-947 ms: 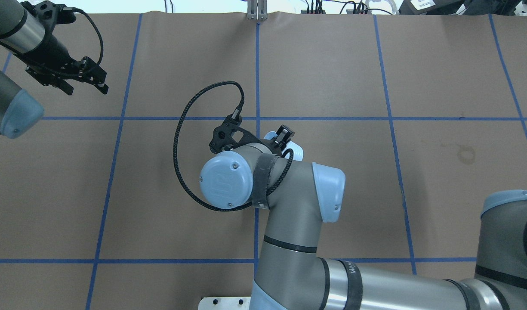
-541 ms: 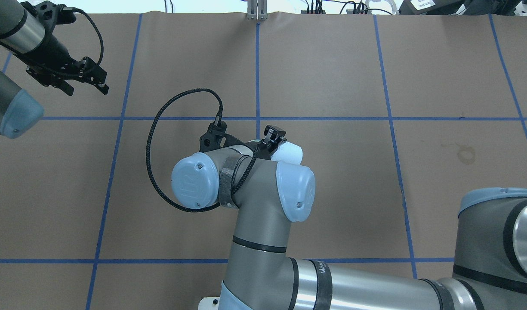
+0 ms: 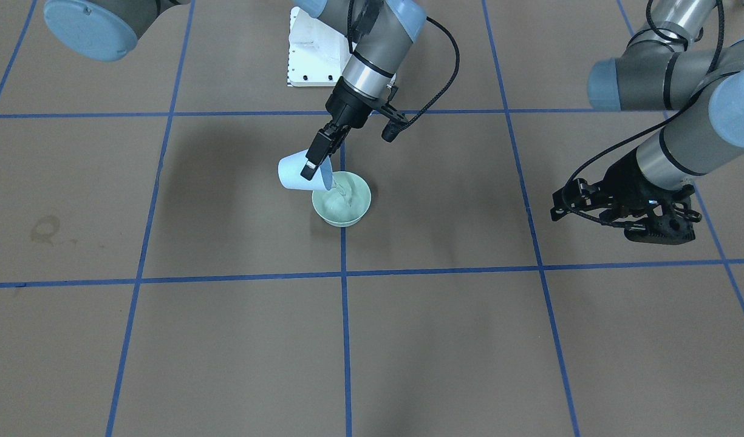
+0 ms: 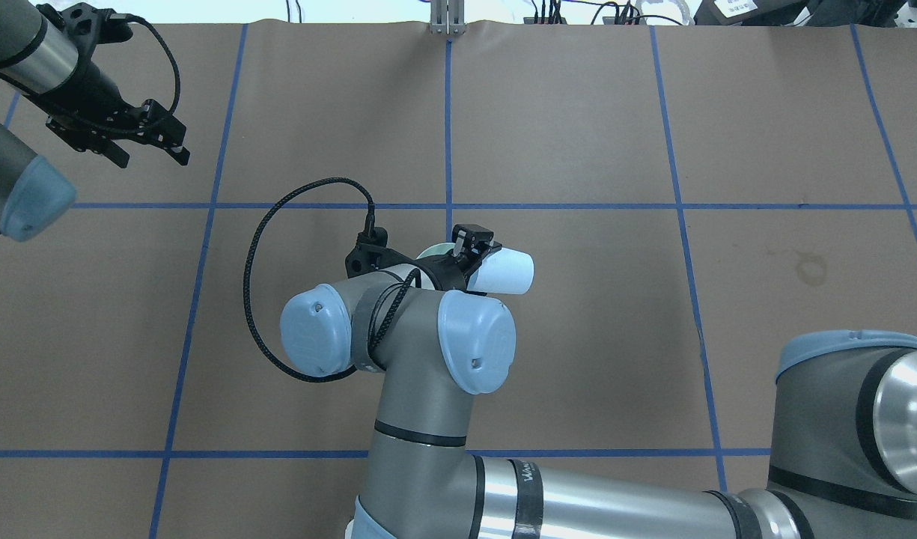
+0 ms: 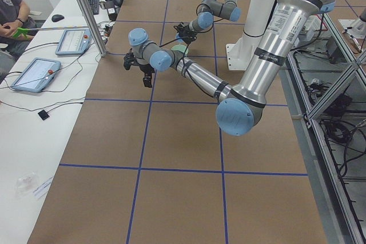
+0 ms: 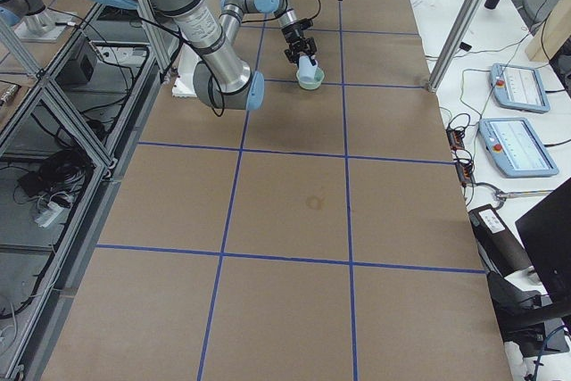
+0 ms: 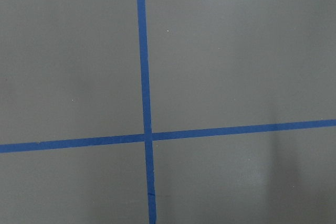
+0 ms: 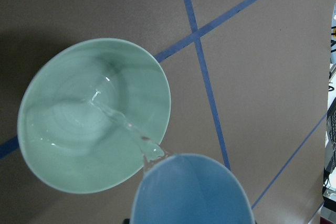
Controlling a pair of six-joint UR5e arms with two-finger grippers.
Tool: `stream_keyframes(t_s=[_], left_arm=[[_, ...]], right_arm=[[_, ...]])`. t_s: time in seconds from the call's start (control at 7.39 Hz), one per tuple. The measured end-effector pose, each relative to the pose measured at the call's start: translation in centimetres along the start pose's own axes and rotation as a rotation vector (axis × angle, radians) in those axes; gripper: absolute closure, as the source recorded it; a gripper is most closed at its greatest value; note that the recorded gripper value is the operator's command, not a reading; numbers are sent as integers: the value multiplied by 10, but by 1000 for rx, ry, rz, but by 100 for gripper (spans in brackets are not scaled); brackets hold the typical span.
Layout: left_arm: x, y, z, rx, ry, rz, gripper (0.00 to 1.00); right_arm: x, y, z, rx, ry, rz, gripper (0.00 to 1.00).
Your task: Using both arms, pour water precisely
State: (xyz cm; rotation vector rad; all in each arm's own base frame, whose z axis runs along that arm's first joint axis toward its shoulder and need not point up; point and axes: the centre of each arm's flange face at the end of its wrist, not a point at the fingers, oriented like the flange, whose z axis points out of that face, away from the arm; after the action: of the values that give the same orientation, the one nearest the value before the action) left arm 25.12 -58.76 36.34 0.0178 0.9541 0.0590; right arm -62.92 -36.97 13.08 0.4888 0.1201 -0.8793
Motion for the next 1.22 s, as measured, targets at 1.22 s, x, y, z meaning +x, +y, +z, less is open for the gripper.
stream_keyframes(t_s=[1.22], left_arm=[[0, 6, -5, -8, 20, 0, 0]], right_arm=[[-4, -11, 2, -74, 51, -28, 73]])
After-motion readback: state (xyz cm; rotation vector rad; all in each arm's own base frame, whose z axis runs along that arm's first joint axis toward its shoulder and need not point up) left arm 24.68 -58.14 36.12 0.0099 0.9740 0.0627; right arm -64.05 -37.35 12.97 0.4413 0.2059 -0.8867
